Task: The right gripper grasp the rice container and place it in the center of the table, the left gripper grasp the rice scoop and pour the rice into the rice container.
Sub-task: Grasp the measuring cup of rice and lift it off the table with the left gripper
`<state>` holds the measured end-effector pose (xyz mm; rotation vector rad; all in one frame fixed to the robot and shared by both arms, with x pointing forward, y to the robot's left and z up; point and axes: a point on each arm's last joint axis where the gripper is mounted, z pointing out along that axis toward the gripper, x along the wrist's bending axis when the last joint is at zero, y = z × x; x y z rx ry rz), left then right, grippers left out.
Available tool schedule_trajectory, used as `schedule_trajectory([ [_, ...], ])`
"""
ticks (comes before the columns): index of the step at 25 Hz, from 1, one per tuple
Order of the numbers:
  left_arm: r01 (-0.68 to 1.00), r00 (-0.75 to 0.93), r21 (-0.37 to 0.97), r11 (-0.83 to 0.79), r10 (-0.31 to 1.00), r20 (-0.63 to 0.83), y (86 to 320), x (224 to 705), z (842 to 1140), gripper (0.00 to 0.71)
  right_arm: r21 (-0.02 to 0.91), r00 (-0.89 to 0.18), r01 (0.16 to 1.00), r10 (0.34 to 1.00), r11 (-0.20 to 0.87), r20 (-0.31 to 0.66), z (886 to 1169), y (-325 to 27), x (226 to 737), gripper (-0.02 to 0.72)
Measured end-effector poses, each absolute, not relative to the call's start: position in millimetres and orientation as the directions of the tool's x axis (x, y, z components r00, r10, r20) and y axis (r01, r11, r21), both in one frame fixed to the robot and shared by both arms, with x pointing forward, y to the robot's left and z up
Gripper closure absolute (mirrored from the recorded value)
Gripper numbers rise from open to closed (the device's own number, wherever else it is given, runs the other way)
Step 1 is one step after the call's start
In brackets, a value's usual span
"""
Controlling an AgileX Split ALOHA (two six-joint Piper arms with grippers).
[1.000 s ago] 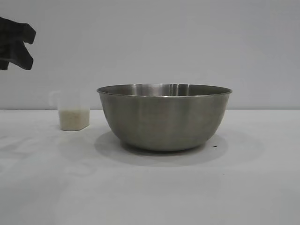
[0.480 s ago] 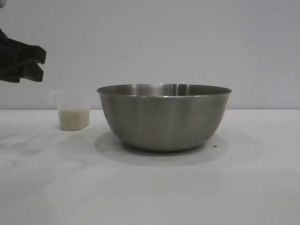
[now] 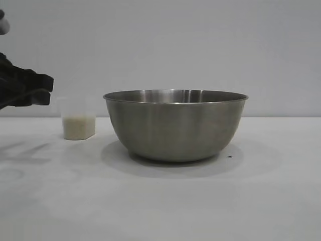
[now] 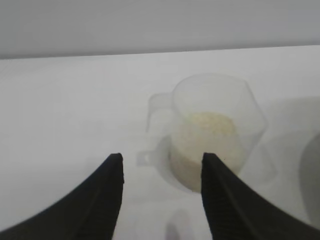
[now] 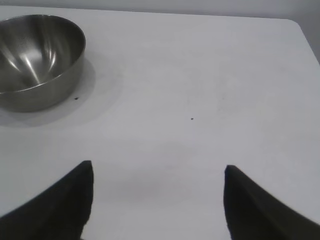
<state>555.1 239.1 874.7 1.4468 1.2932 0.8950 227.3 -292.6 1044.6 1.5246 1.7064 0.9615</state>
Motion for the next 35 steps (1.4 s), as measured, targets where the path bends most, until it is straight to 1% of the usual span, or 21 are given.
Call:
schedule_trajectory([
  [3,0.251,0.156,0.968,0.034,0.985,-0.075,243.2,557.0,872.4,0.35,0.853,-0.115,0.519,0.993,0.056,0.005,1044.6,-292.6,227.3,0.225],
  [8,0.257,0.119,0.965,0.042,0.99,-0.075,255.2,558.4,864.0,0.35,0.853,-0.115,0.519,0.993,0.056,0.005,1044.6,-292.6,227.3,0.225],
  [15,0.253,0.168,0.967,0.021,0.984,-0.066,249.5,572.2,853.7,0.35,0.853,-0.115,0.519,0.993,0.056,0.005,1044.6,-292.6,227.3,0.225],
  [35,0.223,0.176,0.975,0.023,0.982,-0.064,246.9,600.2,844.9,0.35,0.853,-0.115,0.519,0.993,0.056,0.005,1044.6,-292.6,227.3,0.225],
])
